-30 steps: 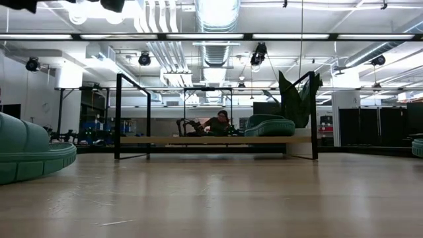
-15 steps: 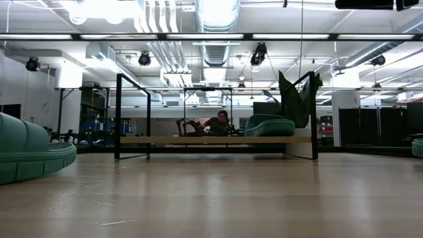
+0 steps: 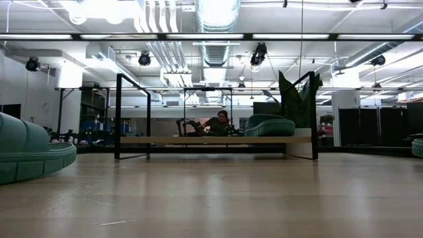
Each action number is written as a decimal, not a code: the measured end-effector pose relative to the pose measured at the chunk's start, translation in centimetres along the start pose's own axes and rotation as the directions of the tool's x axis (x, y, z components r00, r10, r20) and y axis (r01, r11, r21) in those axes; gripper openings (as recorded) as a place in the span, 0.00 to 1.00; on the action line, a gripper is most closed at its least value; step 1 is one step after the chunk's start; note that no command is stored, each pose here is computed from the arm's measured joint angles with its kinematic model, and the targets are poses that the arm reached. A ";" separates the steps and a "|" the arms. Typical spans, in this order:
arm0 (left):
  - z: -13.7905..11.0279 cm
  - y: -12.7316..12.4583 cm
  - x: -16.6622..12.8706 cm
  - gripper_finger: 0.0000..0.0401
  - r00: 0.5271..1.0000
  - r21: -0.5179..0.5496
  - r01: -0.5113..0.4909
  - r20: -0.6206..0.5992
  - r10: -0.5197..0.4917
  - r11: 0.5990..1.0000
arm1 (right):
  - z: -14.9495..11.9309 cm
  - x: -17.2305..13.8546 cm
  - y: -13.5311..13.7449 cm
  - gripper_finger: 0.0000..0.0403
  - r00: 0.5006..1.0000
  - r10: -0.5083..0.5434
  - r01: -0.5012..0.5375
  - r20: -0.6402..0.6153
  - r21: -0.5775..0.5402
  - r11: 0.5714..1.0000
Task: Pick and place slides into the shelf
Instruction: Put the green slipper on the shelf
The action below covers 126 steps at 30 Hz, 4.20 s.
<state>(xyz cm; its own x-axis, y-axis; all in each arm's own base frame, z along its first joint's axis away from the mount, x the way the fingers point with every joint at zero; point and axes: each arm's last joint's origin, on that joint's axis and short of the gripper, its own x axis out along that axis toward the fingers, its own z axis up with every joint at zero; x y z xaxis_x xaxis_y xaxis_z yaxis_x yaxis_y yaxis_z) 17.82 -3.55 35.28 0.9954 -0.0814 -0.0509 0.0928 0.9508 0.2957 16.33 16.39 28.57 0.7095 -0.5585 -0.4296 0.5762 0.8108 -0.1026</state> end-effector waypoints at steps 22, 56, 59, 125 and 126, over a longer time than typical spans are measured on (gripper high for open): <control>-1.2 -0.3 -0.1 0.42 0.993 0.016 0.028 -0.117 -0.026 0.999 | -2.2 6.1 0.5 0.13 0.491 0.862 -0.574 0.125 -0.698 0.428; -0.4 -9.0 5.3 0.41 0.482 -0.440 -0.253 -0.829 -0.282 0.862 | -3.1 11.4 -8.7 0.13 0.516 0.775 -0.370 0.365 -0.720 0.586; -1.1 -11.1 6.6 0.41 0.418 -0.413 -0.261 -0.863 -0.284 0.873 | -3.1 11.4 -8.7 0.13 0.517 0.775 -0.364 0.364 -0.726 0.584; -7.5 -23.6 6.8 0.42 0.183 -0.103 -0.329 -0.982 -0.043 0.939 | -3.0 11.6 -8.9 0.13 0.593 0.703 -0.253 0.392 -0.739 0.625; -7.6 -23.6 6.8 0.42 0.179 -0.096 -0.328 -0.983 -0.038 0.940 | -3.0 11.6 -8.9 0.13 0.594 0.703 -0.253 0.391 -0.739 0.624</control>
<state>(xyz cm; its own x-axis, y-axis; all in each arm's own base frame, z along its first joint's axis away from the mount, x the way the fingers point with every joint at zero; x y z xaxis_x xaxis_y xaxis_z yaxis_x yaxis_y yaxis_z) 22.22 -24.26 20.67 0.1502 0.2429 -0.9584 -0.2417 0.9490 0.2026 18.24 3.23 21.82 0.9851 0.1704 0.0236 -0.1195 0.7767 -0.6184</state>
